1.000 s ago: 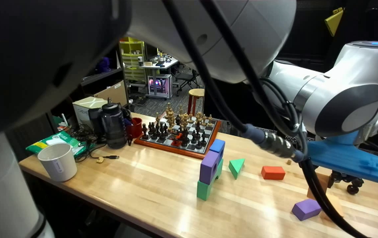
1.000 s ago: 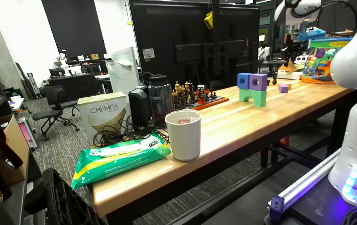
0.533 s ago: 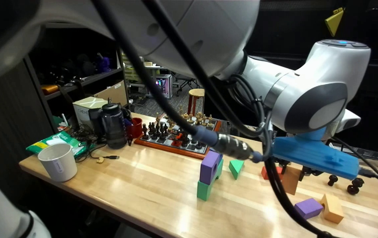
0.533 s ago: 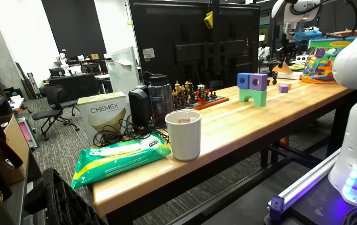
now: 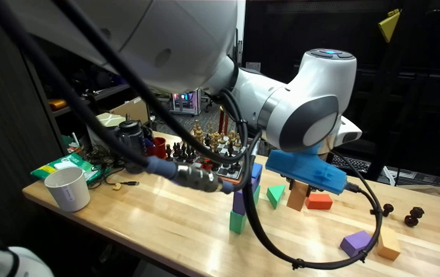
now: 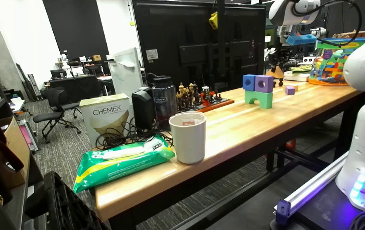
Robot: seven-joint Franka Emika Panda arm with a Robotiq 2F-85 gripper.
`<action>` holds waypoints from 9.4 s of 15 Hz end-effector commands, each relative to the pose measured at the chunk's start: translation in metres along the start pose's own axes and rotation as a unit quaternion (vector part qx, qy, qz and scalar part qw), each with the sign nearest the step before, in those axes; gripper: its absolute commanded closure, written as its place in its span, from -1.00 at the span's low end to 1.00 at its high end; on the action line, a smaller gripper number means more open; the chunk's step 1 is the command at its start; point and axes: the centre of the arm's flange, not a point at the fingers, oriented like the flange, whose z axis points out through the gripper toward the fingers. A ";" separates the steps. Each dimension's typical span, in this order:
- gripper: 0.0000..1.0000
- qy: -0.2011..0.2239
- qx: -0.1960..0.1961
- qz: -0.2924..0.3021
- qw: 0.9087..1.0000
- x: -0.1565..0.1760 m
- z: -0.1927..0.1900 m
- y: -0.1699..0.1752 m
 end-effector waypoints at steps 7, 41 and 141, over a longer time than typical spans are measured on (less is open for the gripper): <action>0.66 0.042 -0.028 -0.019 0.999 -0.042 -0.040 -0.055; 0.66 0.031 -0.011 -0.131 0.991 -0.057 -0.085 -0.144; -1.00 0.211 -0.014 -0.078 0.974 -0.086 -0.073 -0.135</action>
